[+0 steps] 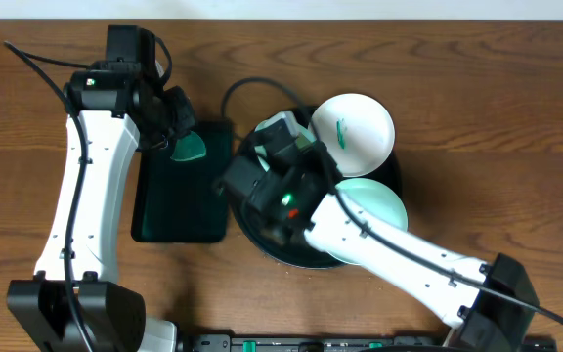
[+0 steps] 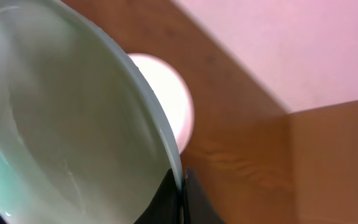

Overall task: Clean dirty plates on tray and stack at the side
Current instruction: 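Lift the pale green plate with right gripper and move it right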

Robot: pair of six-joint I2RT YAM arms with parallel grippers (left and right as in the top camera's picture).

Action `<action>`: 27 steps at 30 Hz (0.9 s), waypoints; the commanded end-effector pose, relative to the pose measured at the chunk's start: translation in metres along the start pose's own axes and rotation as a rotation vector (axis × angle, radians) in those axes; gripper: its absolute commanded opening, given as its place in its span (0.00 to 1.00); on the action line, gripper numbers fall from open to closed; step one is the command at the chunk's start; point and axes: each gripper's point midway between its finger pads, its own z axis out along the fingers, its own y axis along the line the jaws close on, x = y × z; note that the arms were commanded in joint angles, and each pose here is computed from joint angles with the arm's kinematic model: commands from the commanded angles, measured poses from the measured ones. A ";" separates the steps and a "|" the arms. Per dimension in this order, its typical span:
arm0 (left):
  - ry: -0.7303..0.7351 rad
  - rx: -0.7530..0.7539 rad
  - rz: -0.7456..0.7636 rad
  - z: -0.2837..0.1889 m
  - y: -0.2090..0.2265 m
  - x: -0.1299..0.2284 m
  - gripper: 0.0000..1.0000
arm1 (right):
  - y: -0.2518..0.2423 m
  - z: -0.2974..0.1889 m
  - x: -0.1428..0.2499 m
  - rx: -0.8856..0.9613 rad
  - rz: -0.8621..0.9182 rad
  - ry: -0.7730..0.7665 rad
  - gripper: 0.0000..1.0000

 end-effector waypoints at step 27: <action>-0.022 -0.001 -0.013 0.000 0.000 -0.006 0.07 | -0.031 0.023 0.006 -0.635 0.411 0.221 0.01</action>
